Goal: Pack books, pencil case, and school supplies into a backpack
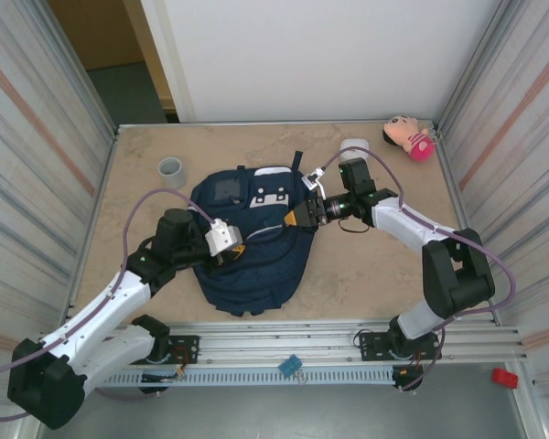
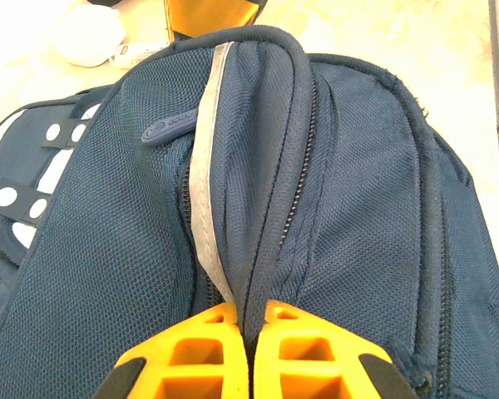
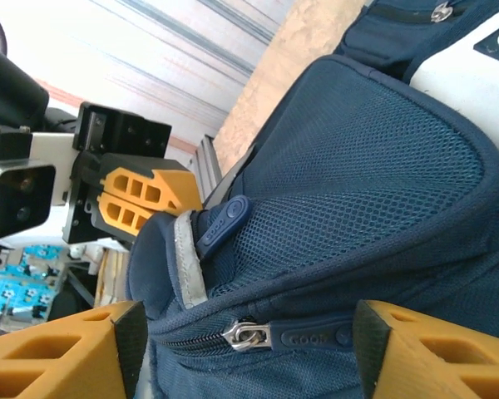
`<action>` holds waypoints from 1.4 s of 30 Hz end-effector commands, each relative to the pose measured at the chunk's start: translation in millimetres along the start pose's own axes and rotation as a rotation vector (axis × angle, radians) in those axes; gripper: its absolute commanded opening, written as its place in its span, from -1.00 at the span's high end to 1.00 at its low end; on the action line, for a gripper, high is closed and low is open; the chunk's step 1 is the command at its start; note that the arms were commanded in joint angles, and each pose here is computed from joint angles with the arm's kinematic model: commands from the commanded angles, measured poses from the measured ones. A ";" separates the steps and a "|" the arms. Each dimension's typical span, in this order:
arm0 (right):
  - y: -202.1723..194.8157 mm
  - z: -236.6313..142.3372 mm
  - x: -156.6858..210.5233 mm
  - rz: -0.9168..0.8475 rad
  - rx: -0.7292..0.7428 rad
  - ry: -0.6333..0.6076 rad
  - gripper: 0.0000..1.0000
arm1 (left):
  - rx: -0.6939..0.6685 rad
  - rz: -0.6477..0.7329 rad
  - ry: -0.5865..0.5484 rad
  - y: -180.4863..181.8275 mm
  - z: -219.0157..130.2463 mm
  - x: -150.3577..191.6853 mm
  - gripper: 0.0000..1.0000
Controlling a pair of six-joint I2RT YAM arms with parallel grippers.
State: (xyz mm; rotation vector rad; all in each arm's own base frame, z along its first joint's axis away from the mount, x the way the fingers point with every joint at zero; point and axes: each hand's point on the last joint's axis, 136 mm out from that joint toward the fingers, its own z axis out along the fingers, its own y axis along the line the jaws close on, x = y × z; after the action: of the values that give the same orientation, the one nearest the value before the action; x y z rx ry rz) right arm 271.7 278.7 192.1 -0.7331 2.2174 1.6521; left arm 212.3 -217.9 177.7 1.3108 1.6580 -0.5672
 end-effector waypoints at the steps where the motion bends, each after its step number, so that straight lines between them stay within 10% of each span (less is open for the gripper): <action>1: 22.2 1.2 8.1 -0.017 -0.087 0.058 -0.22 | -0.012 0.113 -0.158 8.5 -11.1 -50.5 1.00; 10: 39.0 -23.7 28.0 -0.013 -0.025 0.083 -0.13 | -0.017 0.116 -0.146 10.8 -9.3 -47.8 1.00; 26: -4.8 3.9 -15.0 -0.058 0.074 0.047 -0.61 | -0.010 0.115 -0.150 9.9 -10.3 -48.5 1.00; 42: 56.3 -13.8 42.3 0.042 -0.062 0.200 -0.08 | -0.053 0.111 -0.120 17.5 -7.7 -41.0 1.00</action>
State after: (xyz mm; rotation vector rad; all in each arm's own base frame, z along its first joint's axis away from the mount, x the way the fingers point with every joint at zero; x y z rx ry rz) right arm 240.7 270.8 192.0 -0.8599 2.3632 1.6143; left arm 214.1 -218.6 174.0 1.3259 1.6617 -0.5642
